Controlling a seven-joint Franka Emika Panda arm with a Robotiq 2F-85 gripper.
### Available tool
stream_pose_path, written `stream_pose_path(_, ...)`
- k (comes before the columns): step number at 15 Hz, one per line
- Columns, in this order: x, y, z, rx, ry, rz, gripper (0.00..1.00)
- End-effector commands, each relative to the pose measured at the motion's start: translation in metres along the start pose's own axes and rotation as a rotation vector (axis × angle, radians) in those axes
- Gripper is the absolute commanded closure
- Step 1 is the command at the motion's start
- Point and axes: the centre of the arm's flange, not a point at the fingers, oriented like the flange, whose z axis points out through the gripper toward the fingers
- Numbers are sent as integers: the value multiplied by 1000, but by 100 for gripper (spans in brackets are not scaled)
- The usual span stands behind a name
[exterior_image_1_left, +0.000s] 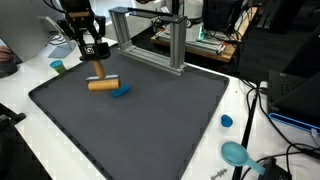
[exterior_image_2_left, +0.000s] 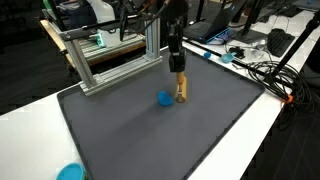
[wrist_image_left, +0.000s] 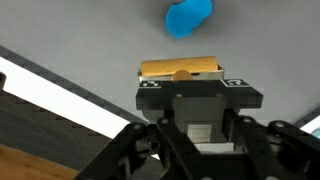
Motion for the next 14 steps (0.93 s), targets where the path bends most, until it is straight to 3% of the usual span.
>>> stream_pose_path(1, -25, 16, -18, 62, 80, -174, 78)
stream_pose_path(8, -68, 56, -14, 118, 140, -532, 78)
stream_pose_path(9, -61, 51, -4, 76, 92, -451, 53)
stream_pose_path(14, -67, 53, -4, 96, 114, -518, 53)
